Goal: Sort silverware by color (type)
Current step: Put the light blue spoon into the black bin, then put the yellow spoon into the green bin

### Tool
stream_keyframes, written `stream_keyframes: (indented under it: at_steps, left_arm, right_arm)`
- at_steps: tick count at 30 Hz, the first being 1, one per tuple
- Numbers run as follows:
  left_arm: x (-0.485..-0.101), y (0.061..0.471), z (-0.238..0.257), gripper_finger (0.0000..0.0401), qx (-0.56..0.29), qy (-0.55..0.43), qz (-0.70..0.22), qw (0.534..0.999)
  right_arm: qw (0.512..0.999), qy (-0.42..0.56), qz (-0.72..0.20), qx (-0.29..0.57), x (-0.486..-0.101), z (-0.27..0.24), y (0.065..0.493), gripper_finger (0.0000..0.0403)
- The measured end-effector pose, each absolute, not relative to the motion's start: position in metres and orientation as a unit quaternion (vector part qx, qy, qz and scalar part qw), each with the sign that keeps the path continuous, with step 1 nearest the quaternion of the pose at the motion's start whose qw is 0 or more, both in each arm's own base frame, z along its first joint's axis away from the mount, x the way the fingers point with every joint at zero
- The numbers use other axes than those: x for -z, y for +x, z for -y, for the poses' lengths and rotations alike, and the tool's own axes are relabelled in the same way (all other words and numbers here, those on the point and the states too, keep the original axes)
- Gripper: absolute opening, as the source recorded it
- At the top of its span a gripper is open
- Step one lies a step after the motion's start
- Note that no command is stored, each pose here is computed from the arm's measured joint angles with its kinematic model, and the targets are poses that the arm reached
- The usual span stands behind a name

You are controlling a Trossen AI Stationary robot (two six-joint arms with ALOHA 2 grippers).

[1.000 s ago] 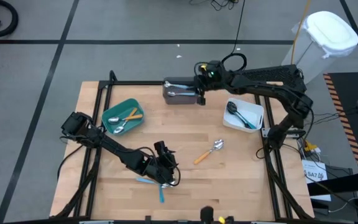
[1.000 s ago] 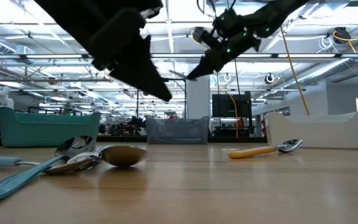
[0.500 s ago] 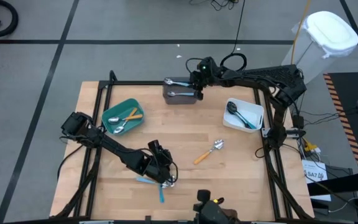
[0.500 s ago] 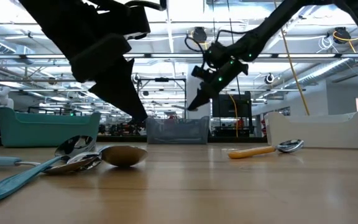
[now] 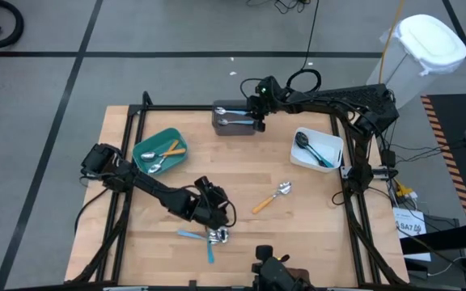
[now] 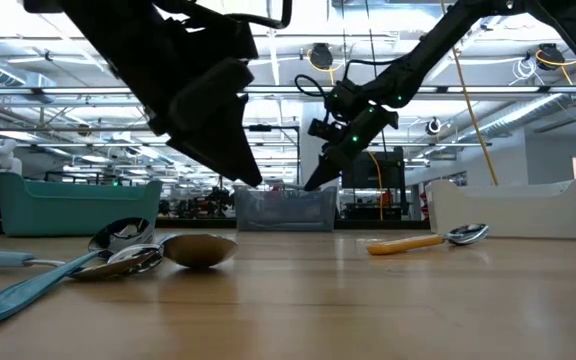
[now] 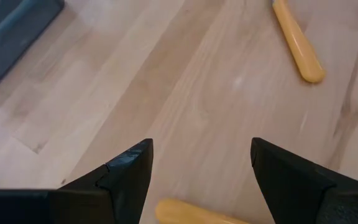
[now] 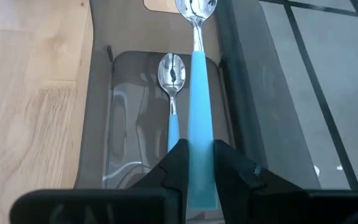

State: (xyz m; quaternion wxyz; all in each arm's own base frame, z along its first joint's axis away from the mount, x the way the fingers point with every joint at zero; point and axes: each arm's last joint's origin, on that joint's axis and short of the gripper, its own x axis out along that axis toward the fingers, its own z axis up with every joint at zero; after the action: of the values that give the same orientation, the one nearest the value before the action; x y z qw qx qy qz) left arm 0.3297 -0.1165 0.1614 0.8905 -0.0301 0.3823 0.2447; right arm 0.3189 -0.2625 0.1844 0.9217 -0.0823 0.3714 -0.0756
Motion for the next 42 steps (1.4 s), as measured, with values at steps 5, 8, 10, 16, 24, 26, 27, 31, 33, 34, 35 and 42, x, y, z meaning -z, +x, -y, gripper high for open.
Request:
stream_keyframes:
  at_steps: [5, 8, 10, 16, 24, 26, 27, 31, 33, 34, 35, 42]
  left_arm:
    - [-0.162, 0.331, 0.115, 0.0268, -0.248, -0.035, -0.379, 0.891]
    - [-0.162, 0.332, 0.114, 0.0268, -0.249, -0.035, -0.375, 0.892]
    - [-0.162, 0.332, 0.114, 0.0268, -0.25, -0.035, -0.375, 0.892]
    - [-0.162, 0.332, 0.114, 0.0269, -0.248, -0.032, -0.375, 0.893]
    - [-0.162, 0.332, 0.114, 0.0268, -0.246, -0.028, -0.376, 0.893]
    - [-0.162, 0.332, 0.114, 0.0268, -0.246, -0.028, -0.376, 0.893]
    - [-0.162, 0.332, 0.114, 0.0268, -0.246, -0.028, -0.376, 0.893]
    - [-0.162, 0.332, 0.114, 0.0268, -0.246, -0.028, -0.376, 0.893]
    - [-0.162, 0.332, 0.114, 0.0268, -0.246, -0.028, -0.376, 0.893]
    - [-0.162, 0.332, 0.114, 0.0268, -0.246, -0.028, -0.376, 0.893]
    - [-0.162, 0.332, 0.114, 0.0268, -0.246, -0.028, -0.376, 0.893]
    - [-0.162, 0.332, 0.114, 0.0268, -0.245, -0.025, -0.377, 0.893]
  right_arm:
    - [0.919, -0.078, -0.379, 0.073, -0.179, 0.263, 0.319, 0.0051]
    - [0.918, -0.075, -0.384, 0.07, -0.173, 0.264, 0.32, 0.0051]
    - [0.916, -0.073, -0.389, 0.068, -0.169, 0.265, 0.32, 0.0051]
    - [0.912, -0.068, -0.398, 0.064, -0.161, 0.265, 0.321, 0.0052]
    - [0.912, -0.073, -0.398, 0.064, -0.161, 0.265, 0.321, 0.0075]
    - [0.913, -0.074, -0.397, 0.065, -0.161, 0.265, 0.321, 0.008]
    - [0.913, -0.074, -0.397, 0.065, -0.162, 0.265, 0.321, 0.0082]
    - [0.912, -0.076, -0.396, 0.068, -0.162, 0.266, 0.321, 0.0085]
    - [0.909, -0.083, -0.401, 0.082, -0.165, 0.266, 0.32, 0.0086]
    - [0.907, -0.087, -0.402, 0.089, -0.168, 0.266, 0.32, 0.0086]
    - [0.907, -0.091, -0.401, 0.094, -0.171, 0.265, 0.32, 0.0086]
    - [0.923, -0.082, -0.37, 0.074, -0.223, 0.24, 0.312, 0.0086]
